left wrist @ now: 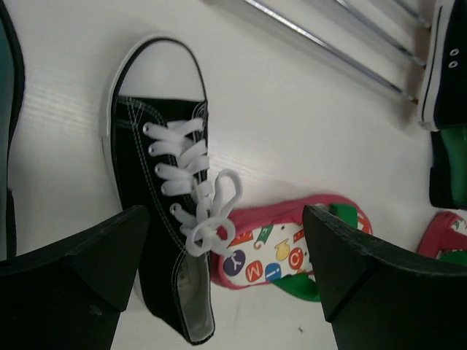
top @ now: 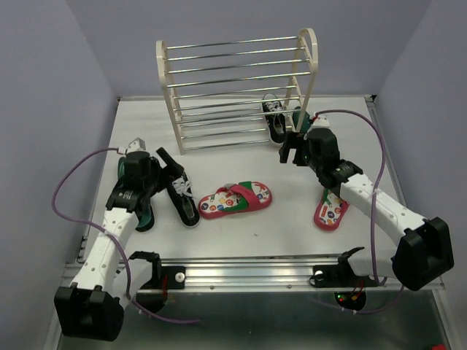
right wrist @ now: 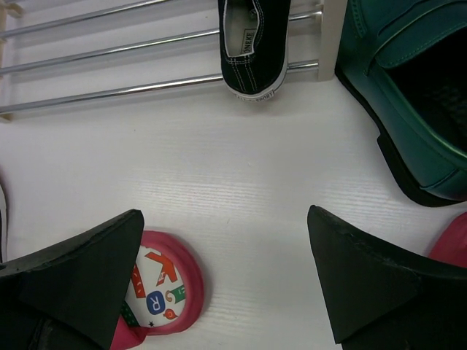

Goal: Place and organize the shoes onto the shoe shelf

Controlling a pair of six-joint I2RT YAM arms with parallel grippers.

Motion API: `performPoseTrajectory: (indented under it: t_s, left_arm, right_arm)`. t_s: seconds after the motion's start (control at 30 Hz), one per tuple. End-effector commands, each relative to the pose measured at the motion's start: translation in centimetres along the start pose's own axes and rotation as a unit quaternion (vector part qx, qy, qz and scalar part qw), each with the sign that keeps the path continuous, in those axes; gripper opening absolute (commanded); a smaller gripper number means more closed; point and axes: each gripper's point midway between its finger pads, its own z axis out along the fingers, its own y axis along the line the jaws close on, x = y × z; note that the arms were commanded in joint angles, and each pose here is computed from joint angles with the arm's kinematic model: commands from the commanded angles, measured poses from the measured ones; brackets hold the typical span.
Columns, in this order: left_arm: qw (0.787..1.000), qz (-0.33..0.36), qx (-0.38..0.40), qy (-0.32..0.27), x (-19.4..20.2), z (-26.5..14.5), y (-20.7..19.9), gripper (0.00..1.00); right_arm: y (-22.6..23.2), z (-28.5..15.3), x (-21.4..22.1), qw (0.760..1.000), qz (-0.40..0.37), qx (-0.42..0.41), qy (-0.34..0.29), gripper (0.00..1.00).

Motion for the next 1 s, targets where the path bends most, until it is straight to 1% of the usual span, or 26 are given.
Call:
performPoseTrajectory:
  t_s: [0.0,0.17,0.2,0.3,0.47,0.6,0.77,0.97]
  left_arm:
    - [0.997,-0.028,-0.035,0.065,4.8,-1.7,2.3,0.99]
    - [0.992,-0.028,-0.069,0.105,8.2,-1.4,3.5,0.99]
    - [0.991,-0.024,-0.085,0.098,8.2,-1.2,4.0,0.99]
    - [0.988,-0.022,-0.106,0.11,9.1,-0.5,4.2,0.99]
    - [0.976,-0.03,-0.179,0.118,10.1,-0.5,6.8,0.99]
    - [0.974,-0.03,-0.189,0.123,10.5,0.0,7.0,0.99]
    - [0.967,-0.018,-0.205,0.148,11.8,1.0,7.6,0.99]
    - [0.967,-0.008,-0.197,0.163,12.6,1.9,7.0,0.99]
  right_arm:
    - [-1.4,-0.3,0.5,0.999,0.011,0.032,0.004,1.0]
    - [-1.6,0.0,1.3,0.999,0.014,0.037,0.017,1.0]
    - [-1.6,0.1,1.4,0.999,0.014,0.036,0.018,1.0]
    - [-1.7,0.4,1.8,0.999,0.011,0.041,0.024,1.0]
    - [-2.0,0.9,2.1,0.998,0.004,0.051,0.03,1.0]
    - [-2.5,1.2,2.2,0.997,-0.001,0.064,0.03,1.0]
    - [-2.8,1.4,2.1,0.997,0.002,0.074,0.028,1.0]
    - [-2.8,1.5,2.1,0.997,-0.002,0.073,0.028,1.0]
